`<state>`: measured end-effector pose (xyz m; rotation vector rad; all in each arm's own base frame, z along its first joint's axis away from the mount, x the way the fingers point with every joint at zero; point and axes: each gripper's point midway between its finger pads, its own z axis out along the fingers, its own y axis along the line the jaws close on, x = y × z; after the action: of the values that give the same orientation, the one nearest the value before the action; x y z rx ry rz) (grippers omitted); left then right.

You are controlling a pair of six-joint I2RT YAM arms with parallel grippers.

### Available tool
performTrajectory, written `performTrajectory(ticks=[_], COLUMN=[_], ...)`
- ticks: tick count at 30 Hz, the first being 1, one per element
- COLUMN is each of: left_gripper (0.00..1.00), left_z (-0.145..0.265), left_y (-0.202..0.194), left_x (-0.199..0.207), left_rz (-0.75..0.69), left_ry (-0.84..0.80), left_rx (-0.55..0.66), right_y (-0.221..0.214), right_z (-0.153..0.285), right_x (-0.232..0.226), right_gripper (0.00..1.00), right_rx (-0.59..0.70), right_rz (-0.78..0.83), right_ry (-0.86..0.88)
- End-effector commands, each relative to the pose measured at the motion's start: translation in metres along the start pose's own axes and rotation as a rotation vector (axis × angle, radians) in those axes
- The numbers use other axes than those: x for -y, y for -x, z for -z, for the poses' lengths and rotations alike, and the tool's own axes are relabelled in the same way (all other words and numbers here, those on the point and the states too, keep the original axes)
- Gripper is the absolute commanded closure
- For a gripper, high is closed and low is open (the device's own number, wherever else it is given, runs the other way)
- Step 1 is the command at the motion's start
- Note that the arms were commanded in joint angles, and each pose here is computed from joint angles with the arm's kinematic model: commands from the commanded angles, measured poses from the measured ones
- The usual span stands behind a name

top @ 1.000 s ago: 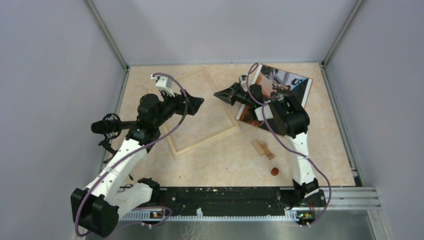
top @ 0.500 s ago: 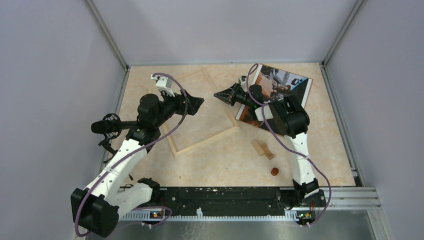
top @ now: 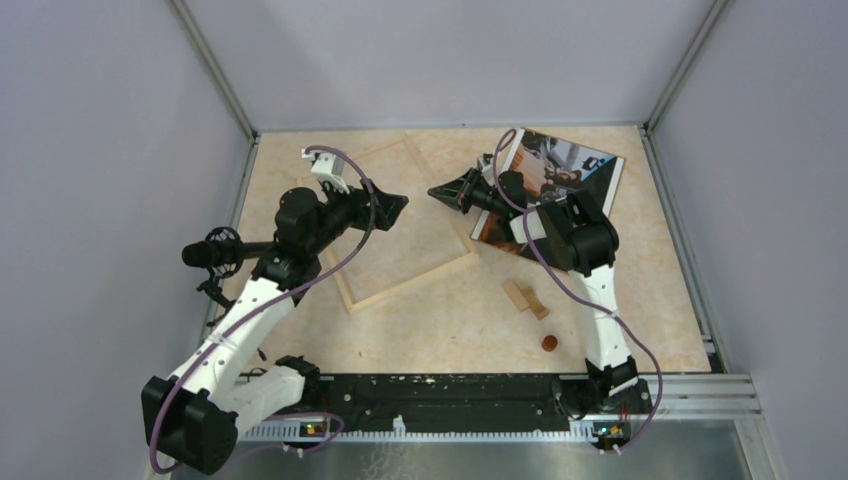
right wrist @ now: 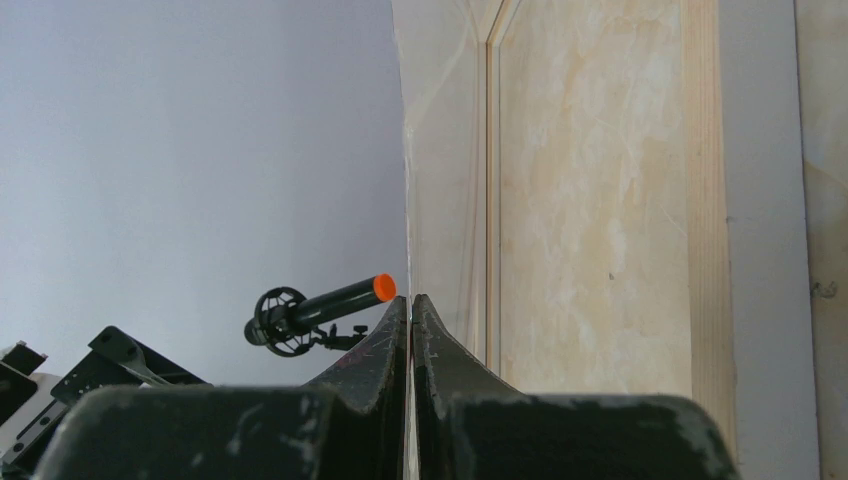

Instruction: Put the photo into the frame

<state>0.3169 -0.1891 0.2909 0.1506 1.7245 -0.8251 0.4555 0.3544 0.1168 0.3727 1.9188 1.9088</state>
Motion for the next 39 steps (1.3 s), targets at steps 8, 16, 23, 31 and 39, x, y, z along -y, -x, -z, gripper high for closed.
performTrajectory(ticks=[8, 16, 23, 31, 39], left_gripper=[0.02, 0.02, 0.02, 0.02, 0.02], left_z=[0.005, 0.005, 0.005, 0.005, 0.005], left_y=[0.028, 0.027, 0.028, 0.027, 0.027], left_x=[0.016, 0.016, 0.016, 0.017, 0.017], left_rz=[-0.029, -0.028, -0.027, -0.025, -0.025], left_ry=[-0.054, -0.053, -0.054, -0.056, -0.059], left_rx=[0.085, 0.083, 0.084, 0.083, 0.084], right_y=[-0.008, -0.01, -0.012, -0.012, -0.012], right_z=[0.002, -0.001, -0.003, -0.004, -0.007], right_x=[-0.009, -0.002, 0.004, 0.01, 0.016], right_gripper=[1.0, 1.0, 1.0, 1.0, 0.96], right_rx=[-0.003, -0.009, -0.014, -0.012, -0.01], right_rz=[0.023, 0.016, 0.011, 0.014, 0.034], right_ry=[0.037, 0.033, 0.033, 0.034, 0.012])
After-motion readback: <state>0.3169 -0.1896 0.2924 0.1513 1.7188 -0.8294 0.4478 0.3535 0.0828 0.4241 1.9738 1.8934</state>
